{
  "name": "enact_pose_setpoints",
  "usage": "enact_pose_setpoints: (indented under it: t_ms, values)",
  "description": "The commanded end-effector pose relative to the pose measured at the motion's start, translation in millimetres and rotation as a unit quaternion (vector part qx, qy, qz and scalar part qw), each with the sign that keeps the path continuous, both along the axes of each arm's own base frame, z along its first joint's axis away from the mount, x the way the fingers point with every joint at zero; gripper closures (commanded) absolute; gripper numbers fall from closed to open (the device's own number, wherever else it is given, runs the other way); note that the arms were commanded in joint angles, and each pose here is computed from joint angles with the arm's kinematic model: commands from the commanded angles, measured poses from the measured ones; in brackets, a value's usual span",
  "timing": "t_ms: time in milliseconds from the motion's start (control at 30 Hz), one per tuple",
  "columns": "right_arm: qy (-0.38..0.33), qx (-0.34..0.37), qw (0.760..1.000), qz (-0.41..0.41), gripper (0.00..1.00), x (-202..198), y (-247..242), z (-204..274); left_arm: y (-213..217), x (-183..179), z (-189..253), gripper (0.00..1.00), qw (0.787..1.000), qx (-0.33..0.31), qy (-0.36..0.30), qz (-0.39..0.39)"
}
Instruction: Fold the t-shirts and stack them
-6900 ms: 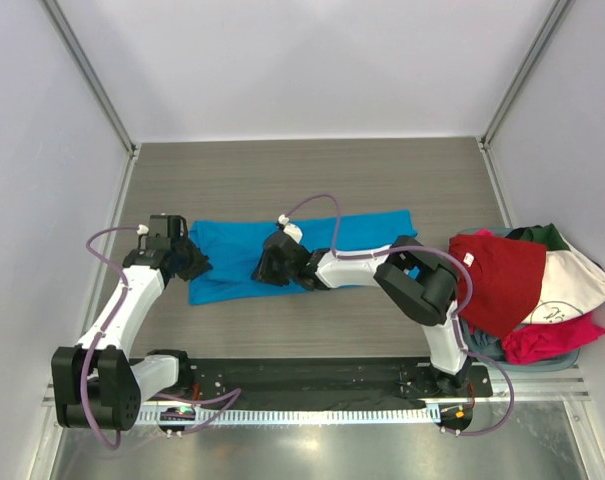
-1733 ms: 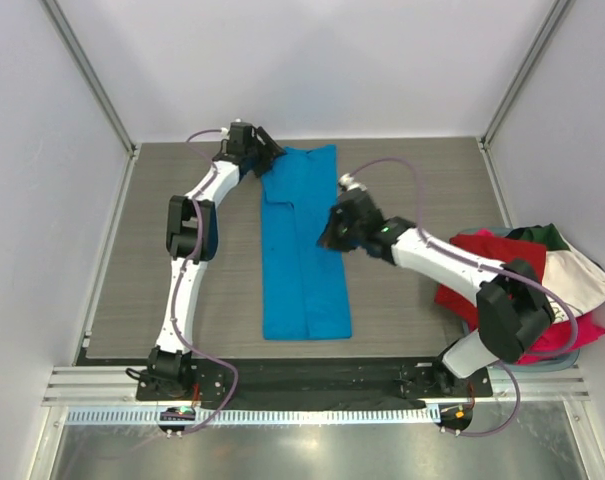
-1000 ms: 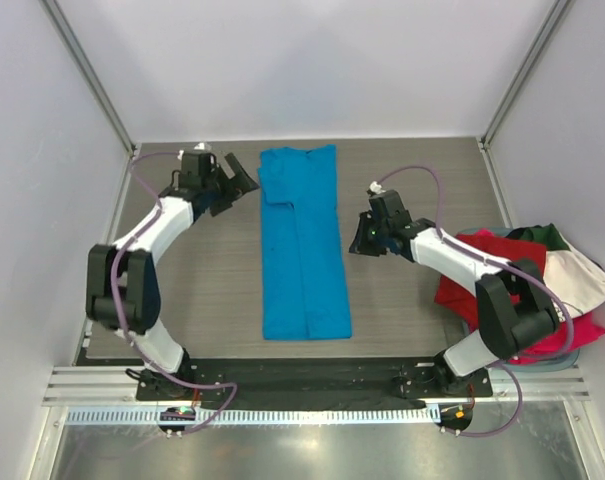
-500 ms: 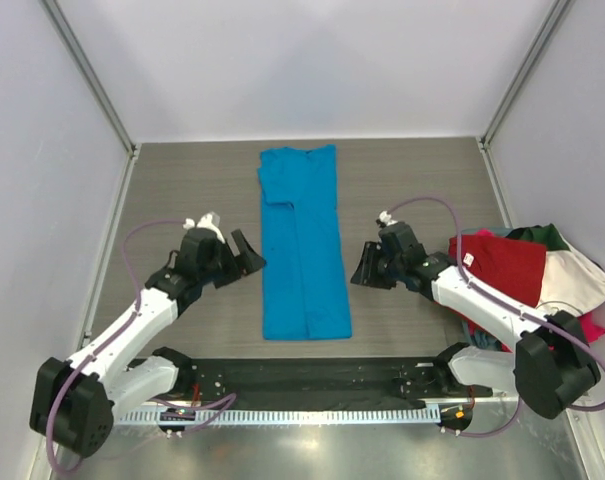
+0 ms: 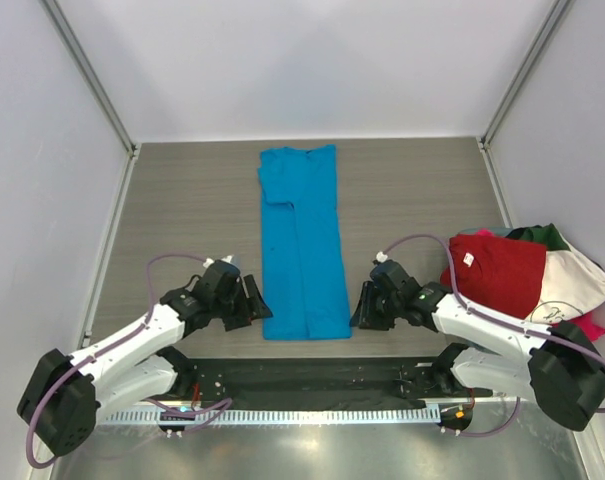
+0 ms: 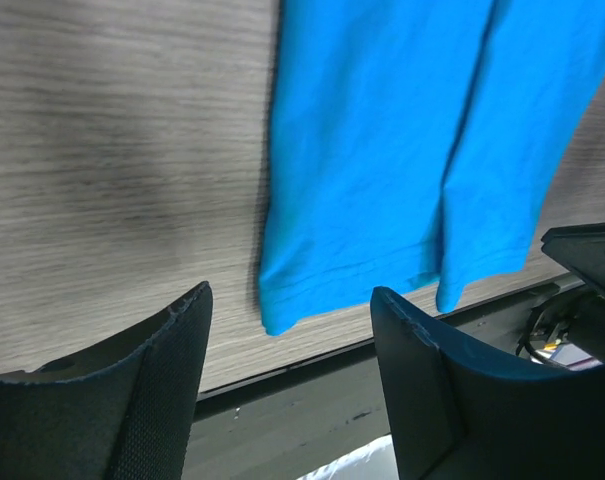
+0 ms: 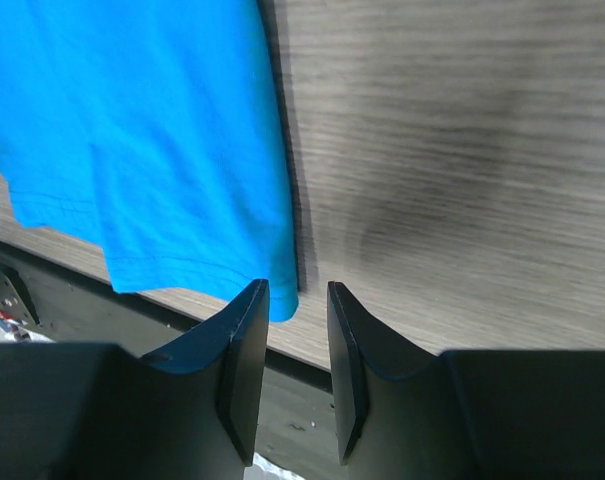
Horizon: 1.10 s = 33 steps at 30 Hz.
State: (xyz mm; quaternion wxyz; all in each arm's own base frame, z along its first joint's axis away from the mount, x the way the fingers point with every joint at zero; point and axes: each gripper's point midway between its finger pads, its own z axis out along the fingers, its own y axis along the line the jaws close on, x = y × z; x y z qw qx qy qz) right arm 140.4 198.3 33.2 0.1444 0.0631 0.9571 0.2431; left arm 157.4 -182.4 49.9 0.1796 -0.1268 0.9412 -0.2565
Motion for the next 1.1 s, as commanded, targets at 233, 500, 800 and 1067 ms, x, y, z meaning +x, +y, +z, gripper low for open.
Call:
enact_pose_setpoints:
  t_ms: [233,500,800,1067]
  values:
    - [0.012,0.052,0.998,0.015,0.65,-4,24,0,-15,-9,-7,0.40,0.998,-0.040,0.041,0.004]
    - [0.033,0.045,0.998,0.027,0.68,-13,25,-9,-14,-15,-20,0.51,0.997,-0.036,0.062,0.007]
    - [0.040,0.042,0.998,0.037,0.71,-16,28,-11,-18,-20,-21,0.61,0.996,-0.037,0.076,-0.003]
    - [0.035,0.053,0.997,0.047,0.90,-11,36,0,-21,-19,-18,0.89,0.997,-0.039,0.070,-0.006]
